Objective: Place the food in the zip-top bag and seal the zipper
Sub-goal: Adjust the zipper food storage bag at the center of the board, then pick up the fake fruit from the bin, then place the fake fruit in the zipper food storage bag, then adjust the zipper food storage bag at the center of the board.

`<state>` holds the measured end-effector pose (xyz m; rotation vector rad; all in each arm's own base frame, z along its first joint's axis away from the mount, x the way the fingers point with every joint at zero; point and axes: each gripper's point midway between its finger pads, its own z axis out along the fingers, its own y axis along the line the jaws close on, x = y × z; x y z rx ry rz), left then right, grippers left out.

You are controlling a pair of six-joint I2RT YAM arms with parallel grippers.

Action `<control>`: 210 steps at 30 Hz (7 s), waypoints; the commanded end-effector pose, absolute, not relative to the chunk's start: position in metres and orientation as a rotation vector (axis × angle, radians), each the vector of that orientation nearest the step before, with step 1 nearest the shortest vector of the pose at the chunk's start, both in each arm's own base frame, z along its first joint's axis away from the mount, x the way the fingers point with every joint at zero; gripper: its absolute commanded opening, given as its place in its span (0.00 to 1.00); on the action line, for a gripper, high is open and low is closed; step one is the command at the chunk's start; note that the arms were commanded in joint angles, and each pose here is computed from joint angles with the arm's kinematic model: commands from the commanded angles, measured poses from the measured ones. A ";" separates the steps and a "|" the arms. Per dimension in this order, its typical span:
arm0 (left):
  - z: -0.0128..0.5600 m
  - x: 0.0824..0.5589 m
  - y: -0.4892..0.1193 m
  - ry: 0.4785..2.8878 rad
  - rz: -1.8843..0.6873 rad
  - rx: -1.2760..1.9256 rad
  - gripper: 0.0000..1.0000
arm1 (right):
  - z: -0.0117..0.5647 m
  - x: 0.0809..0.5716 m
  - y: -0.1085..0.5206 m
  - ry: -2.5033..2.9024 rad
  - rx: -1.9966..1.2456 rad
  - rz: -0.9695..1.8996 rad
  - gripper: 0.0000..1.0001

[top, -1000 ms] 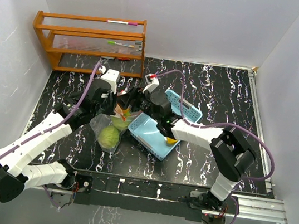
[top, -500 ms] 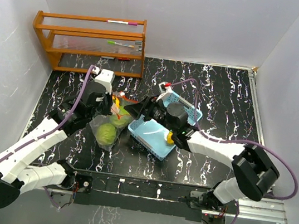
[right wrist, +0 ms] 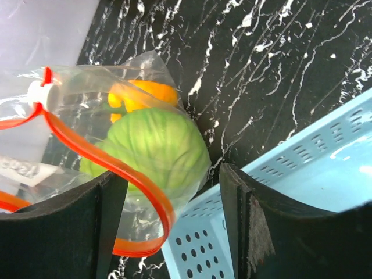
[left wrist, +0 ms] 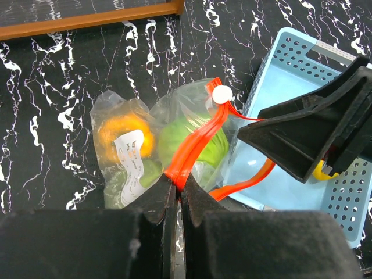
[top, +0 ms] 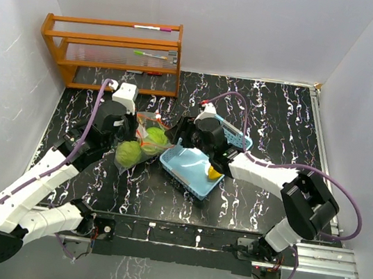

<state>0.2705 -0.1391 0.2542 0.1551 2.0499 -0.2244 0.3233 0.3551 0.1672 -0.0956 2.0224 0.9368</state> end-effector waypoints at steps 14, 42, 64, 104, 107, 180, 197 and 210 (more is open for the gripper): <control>0.245 0.274 -0.125 2.036 -0.123 0.167 0.00 | 0.309 0.332 0.398 1.724 -0.254 1.141 0.08; 0.219 0.291 -0.115 2.104 0.011 0.225 0.00 | 0.213 0.287 0.261 2.164 -0.160 0.508 0.90; 0.230 0.287 -0.129 2.061 -0.114 0.219 0.00 | 0.069 0.286 0.193 2.511 0.188 -0.155 0.99; 0.225 0.288 -0.140 2.089 -0.157 0.241 0.00 | 0.287 0.266 0.373 1.895 -0.491 0.937 0.17; 0.230 0.287 -0.142 2.083 -0.182 0.239 0.00 | 0.273 0.283 0.384 1.954 -0.459 0.882 0.17; 0.238 0.260 -0.140 2.067 -0.307 0.187 0.00 | 0.281 0.353 0.395 1.874 -0.255 0.722 0.08; 0.239 0.253 -0.170 1.992 -0.476 0.337 0.34 | 0.281 0.356 0.426 1.738 -0.643 1.034 0.08; 0.324 0.270 -0.067 1.620 -0.156 -0.235 0.97 | 0.281 0.331 0.414 1.664 -0.818 1.121 0.08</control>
